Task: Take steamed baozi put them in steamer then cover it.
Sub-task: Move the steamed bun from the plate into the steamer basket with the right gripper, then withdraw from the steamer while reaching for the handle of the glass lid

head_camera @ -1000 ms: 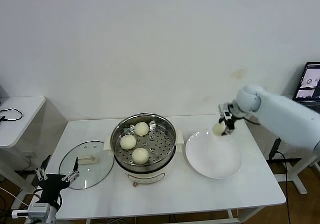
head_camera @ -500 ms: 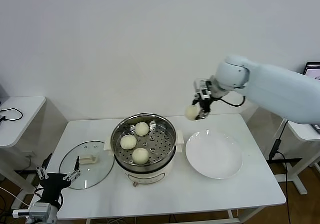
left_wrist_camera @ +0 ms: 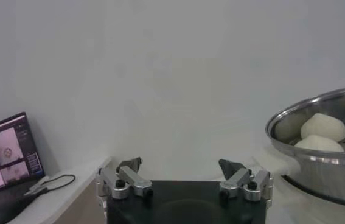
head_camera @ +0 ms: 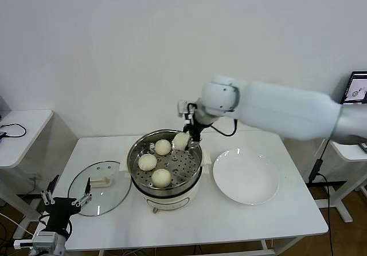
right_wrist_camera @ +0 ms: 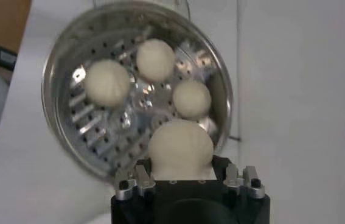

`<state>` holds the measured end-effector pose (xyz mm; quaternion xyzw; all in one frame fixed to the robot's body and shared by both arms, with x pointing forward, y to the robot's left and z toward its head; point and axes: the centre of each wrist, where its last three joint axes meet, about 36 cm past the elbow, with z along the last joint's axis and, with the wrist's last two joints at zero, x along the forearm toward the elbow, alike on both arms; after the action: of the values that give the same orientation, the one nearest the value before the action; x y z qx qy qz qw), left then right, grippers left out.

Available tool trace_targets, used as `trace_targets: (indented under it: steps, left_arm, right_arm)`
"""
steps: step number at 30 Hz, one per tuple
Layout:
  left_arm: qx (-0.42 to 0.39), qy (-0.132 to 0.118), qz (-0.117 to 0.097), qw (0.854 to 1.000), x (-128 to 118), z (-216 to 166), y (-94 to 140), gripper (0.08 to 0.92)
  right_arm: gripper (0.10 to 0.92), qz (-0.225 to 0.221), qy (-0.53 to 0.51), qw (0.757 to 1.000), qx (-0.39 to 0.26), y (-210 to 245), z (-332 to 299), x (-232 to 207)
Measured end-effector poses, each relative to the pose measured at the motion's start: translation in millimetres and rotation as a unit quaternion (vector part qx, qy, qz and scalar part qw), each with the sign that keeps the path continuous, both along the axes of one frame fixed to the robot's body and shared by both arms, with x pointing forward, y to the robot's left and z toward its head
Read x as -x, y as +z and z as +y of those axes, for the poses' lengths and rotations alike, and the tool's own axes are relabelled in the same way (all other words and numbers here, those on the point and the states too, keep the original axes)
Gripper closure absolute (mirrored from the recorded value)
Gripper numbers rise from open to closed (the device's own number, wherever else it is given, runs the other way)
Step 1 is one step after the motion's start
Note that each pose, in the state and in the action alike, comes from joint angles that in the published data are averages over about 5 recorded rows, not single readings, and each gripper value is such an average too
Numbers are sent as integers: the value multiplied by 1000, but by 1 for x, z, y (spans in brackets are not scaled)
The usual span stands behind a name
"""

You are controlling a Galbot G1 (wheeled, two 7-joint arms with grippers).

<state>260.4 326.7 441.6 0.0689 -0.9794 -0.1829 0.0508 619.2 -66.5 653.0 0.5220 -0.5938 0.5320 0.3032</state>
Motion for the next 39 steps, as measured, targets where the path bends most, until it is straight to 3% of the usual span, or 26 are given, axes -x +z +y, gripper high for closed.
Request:
trace_targets:
  steps: [10,23,26,33,39]
  left_arm:
    - [-1,2,-2,1000,-3,3,-1,177]
    - [2,3,0,1000,-3,2,-2,177]
    - [2,3,-1,1000,-3,2,-2,177]
    - [1,3,-2,1000,-3,2,-2,177]
    - [5,1,-2,1000,-5,2,-2,177]
  right_arm:
    - [401,15,-20,999,23,-51,12,-3]
    - [395,14,-26,999,37,-78,21,-3]
    - [368,13,-26,999,37,-77,21,-2]
    - [213,10,-27,999,25,-64,17,-1]
    - [200,3,-27,1000,6,-43,6,1]
